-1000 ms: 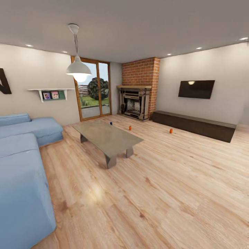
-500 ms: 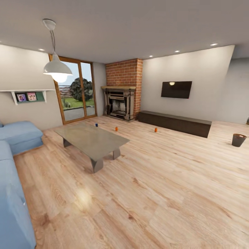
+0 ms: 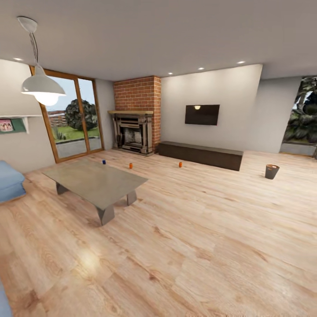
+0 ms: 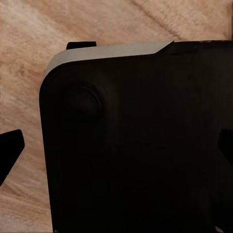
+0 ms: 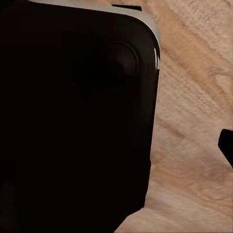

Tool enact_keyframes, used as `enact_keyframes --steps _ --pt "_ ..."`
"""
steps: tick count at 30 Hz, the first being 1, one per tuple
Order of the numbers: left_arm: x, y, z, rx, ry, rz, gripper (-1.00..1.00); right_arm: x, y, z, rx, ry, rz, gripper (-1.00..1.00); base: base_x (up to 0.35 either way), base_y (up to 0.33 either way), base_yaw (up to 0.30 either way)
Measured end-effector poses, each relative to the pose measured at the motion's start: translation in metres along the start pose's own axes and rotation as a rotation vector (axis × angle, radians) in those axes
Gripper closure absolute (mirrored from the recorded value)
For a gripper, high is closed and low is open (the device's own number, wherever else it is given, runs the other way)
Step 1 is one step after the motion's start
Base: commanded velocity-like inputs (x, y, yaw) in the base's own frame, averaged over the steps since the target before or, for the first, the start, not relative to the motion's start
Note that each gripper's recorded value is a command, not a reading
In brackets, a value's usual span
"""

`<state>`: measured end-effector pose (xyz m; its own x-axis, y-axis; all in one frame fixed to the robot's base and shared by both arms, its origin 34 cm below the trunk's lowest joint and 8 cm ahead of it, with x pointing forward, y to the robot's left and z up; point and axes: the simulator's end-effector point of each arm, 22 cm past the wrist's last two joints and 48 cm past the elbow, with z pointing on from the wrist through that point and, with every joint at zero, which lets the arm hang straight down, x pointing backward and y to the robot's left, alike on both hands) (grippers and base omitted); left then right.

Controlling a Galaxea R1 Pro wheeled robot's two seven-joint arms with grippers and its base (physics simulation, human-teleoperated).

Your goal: Put the three can of soda from the living room inside the tash can in the kitchen.

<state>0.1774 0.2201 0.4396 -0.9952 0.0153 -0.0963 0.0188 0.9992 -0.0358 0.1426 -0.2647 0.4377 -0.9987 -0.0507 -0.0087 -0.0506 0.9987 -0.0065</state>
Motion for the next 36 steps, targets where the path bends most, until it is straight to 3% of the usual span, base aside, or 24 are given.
enact_keyframes --steps 36 --pt "-0.007 0.0001 -0.0001 0.0 -0.021 0.0 -1.0 -0.0052 -0.0003 0.0 0.001 -0.013 0.002 -1.0 0.0 0.0 -0.285"
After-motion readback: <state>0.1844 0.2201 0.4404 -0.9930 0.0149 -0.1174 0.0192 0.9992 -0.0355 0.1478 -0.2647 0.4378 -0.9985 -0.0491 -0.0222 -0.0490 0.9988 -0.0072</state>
